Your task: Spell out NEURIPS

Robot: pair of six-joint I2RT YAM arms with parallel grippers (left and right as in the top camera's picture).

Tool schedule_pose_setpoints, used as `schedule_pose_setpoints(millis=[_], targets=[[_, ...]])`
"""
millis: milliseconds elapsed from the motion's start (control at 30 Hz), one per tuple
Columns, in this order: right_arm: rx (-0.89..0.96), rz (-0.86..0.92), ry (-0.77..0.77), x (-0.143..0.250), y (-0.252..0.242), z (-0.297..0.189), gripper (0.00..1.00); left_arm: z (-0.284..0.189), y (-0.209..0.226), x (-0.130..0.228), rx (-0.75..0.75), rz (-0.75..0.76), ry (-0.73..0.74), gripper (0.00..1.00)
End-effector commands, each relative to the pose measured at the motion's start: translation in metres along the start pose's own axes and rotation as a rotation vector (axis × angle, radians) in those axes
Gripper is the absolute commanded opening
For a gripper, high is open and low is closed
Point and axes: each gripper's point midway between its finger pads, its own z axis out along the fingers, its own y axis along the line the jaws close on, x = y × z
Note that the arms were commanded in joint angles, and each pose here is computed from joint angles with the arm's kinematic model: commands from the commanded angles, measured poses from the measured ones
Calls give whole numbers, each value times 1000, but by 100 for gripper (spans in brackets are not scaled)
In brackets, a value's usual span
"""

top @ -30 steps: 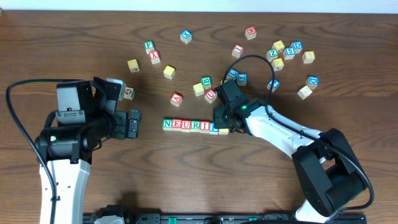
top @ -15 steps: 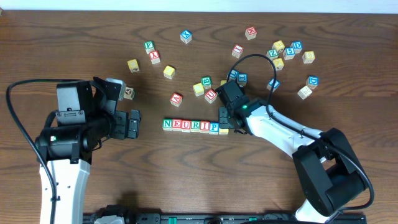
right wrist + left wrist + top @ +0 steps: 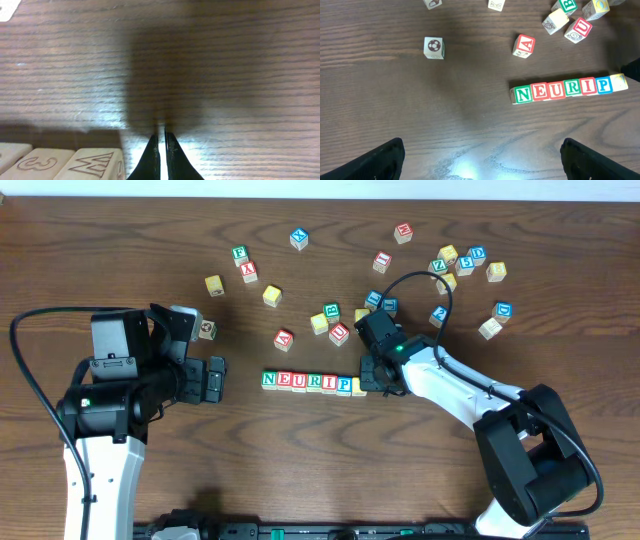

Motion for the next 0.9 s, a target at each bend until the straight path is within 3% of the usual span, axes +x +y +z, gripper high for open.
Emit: schedule_pose_setpoints(millis=[0, 867], targets=[[-31, 18, 5, 1, 5, -4, 1, -7, -1, -7, 4, 15, -26, 98], [-87, 48, 14, 1, 15, -5, 1, -7, -1, -7, 4, 15, -26, 98]])
